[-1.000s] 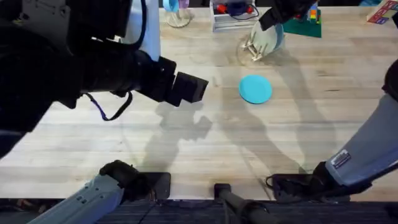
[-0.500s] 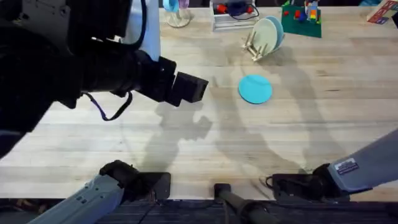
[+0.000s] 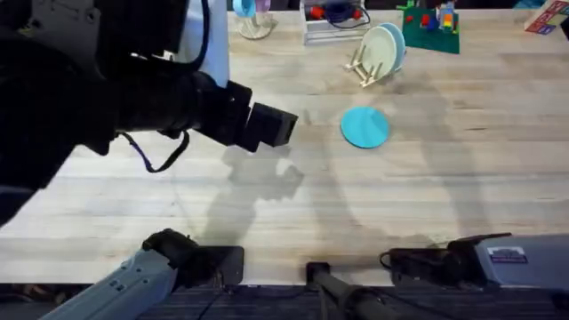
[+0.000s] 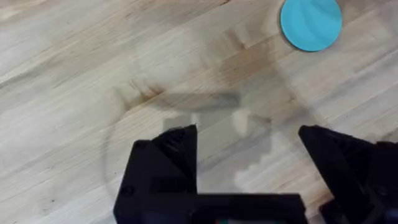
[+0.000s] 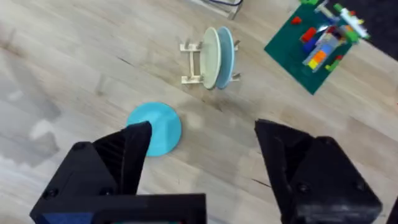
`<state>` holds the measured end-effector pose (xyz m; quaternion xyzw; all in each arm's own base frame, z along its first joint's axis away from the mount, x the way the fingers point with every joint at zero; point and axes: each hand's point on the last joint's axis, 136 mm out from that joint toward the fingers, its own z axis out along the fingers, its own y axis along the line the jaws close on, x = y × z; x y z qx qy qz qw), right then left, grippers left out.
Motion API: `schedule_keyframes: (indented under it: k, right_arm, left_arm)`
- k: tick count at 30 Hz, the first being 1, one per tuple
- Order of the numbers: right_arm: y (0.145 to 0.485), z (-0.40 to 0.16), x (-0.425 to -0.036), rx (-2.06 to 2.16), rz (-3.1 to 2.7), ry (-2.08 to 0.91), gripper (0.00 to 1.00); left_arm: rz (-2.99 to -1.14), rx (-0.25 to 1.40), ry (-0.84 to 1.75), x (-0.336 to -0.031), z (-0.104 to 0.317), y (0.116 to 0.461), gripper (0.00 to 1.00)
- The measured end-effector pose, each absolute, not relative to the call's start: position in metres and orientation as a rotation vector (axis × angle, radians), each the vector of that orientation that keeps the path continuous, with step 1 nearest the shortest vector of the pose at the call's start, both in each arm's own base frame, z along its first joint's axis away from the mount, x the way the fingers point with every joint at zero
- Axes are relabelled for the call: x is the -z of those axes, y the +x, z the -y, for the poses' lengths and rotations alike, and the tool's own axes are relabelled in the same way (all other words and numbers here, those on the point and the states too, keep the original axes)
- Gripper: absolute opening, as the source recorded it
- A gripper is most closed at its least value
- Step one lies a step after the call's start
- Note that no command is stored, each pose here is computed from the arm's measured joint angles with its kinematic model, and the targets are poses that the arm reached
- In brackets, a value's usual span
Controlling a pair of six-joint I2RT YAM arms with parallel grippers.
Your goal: Pick up the plates from the table one by one and place each into a slot on the dish rack.
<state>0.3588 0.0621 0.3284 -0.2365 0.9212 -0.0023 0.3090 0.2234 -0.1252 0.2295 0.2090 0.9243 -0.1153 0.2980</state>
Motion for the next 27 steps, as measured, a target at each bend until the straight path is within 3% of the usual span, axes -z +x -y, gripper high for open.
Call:
schedule_keyframes:
  k: [5,13,19,27]
  right_arm:
    - [0.328,-0.053,-0.335,0.047,-2.378,-0.589,0.994]
    - [0.273,-0.028,-0.276,0.131,-2.466,-0.476,0.995]
    - [0.237,-0.015,-0.257,0.111,-2.541,-0.316,0.993]
    - [0.23,-0.012,-0.254,0.008,-2.578,-0.165,0.992]
  left_arm:
    - [-2.456,0.306,0.555,-0.229,0.125,0.223,0.994]
    - [-2.456,0.306,0.555,-0.229,0.125,0.223,0.993]
    - [-2.456,0.316,0.559,-0.23,0.126,0.223,0.993]
    - [-2.454,0.334,0.565,-0.23,0.129,0.222,0.993]
